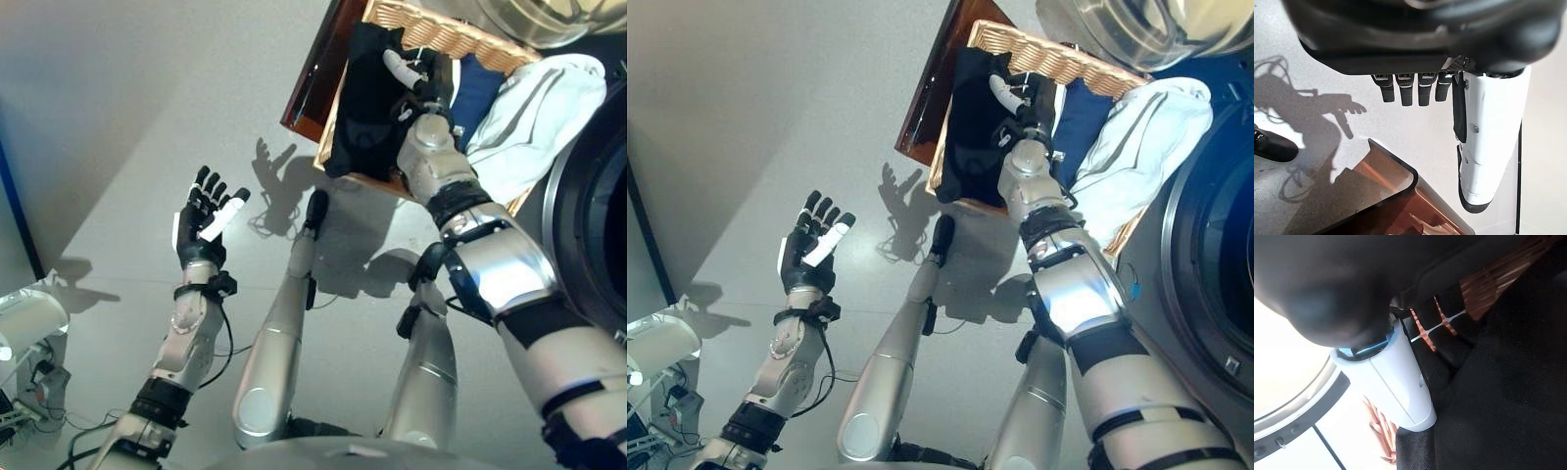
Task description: Pick up the clothes and place them into the washing machine
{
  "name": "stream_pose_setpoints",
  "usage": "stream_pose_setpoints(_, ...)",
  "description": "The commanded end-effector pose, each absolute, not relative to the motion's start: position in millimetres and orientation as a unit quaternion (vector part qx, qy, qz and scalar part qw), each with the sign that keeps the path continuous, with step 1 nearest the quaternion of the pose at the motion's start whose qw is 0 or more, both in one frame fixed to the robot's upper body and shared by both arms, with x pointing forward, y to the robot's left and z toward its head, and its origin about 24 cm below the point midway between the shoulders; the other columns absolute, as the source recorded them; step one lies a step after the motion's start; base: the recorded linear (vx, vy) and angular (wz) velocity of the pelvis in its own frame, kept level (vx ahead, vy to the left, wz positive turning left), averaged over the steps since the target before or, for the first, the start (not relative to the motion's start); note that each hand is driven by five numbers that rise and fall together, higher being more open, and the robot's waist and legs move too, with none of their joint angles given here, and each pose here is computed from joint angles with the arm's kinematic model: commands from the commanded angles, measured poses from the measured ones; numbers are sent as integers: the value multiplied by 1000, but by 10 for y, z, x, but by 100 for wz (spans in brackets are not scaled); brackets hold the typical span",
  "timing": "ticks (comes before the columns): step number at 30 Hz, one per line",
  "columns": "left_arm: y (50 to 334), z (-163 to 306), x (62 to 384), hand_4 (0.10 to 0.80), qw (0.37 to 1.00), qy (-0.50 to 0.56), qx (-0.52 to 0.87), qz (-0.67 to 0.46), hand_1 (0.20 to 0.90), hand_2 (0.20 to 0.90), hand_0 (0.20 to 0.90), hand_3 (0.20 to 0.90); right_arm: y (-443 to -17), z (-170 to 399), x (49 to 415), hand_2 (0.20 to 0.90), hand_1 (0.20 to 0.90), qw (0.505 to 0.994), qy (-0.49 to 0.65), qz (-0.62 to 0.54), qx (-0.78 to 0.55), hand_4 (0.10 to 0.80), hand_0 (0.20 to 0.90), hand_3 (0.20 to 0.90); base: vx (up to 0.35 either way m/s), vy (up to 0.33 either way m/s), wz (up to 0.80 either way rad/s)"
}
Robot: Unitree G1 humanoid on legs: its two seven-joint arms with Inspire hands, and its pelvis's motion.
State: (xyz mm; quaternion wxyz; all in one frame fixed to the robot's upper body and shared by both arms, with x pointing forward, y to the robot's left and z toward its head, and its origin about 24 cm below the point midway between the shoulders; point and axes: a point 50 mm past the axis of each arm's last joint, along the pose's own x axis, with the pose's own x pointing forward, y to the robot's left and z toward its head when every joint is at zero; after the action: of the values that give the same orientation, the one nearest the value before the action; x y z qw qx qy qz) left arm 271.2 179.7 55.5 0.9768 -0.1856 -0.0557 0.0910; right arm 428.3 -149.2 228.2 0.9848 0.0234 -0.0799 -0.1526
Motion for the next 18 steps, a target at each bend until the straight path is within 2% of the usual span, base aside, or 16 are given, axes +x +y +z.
stream_pose_setpoints(1, 1866, 860, 2651, 800, 972, -134, -182, 68, 900, 900, 900, 900, -1208, 2455, 4263, 200, 200, 985, -124, -114, 26, 300, 200, 200, 0, 0, 0)
stream_pose_setpoints(18, 1858, 694, 2679, 800, 974, -101, -183, 91, 900, 900, 900, 900, -1342, 2222, 4034, 200, 200, 965, -184, -134, 132, 300, 200, 200, 3, -2, 0)
